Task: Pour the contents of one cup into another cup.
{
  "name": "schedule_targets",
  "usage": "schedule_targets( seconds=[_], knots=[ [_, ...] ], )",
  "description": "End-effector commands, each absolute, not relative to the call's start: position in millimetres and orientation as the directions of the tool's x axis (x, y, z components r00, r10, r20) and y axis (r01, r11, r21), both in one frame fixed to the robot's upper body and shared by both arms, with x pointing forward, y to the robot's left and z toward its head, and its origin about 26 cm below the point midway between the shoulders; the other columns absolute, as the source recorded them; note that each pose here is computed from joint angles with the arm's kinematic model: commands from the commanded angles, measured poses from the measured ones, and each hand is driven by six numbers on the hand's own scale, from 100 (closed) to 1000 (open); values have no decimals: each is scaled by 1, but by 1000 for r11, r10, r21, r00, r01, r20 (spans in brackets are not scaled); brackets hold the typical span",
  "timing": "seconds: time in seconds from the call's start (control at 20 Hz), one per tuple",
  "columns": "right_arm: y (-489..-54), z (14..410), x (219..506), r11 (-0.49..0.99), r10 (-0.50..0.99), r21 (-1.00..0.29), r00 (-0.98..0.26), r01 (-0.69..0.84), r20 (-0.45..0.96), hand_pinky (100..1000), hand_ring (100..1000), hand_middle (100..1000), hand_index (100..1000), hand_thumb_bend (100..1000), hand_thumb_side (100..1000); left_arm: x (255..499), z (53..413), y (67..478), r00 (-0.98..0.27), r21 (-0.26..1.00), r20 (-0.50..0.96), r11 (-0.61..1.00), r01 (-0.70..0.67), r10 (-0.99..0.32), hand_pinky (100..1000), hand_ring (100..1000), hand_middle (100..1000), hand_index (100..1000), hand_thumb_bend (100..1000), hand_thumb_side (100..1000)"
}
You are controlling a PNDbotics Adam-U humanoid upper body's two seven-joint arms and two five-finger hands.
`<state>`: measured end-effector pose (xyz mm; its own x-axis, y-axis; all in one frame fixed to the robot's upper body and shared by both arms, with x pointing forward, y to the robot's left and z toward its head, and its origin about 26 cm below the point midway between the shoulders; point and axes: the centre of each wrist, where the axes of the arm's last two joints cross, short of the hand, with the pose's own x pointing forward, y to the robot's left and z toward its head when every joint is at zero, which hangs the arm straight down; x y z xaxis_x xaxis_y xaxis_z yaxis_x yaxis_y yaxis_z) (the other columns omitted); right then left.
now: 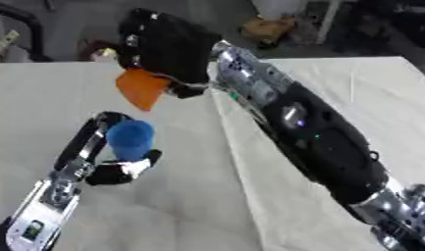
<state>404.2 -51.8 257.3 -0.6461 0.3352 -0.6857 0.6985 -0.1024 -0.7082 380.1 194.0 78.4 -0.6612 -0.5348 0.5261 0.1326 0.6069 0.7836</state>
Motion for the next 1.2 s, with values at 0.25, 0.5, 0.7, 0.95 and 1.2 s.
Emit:
schedule_targets(
  seconds=[0.25,0.5,0.7,0.95,1.2],
  knots=[
    [-62,264,408,-82,386,-716,-640,693,-664,793,760,375,541,283,100,381,64,206,-720,854,411,513,88,-560,786,777,665,842,1000,645],
    [-81,247,420,-2,522,-801,-682,599,-511,760,740,233,427,182,100,375,68,216,-738,831,409,553,59,-537,804,811,741,865,1000,673],
    [-102,219,432,116,647,-881,-708,459,-284,731,719,181,361,100,100,369,79,223,-734,795,431,605,34,-525,797,809,739,860,1000,658],
    [-123,170,439,293,732,-919,-681,265,37,697,700,149,316,100,100,364,99,228,-727,736,472,677,12,-500,788,803,732,853,1000,651],
    [-132,123,440,420,715,-905,-640,70,282,702,723,167,336,141,120,362,113,232,-716,681,509,732,-4,-477,784,800,726,847,1000,656]
  ],
)
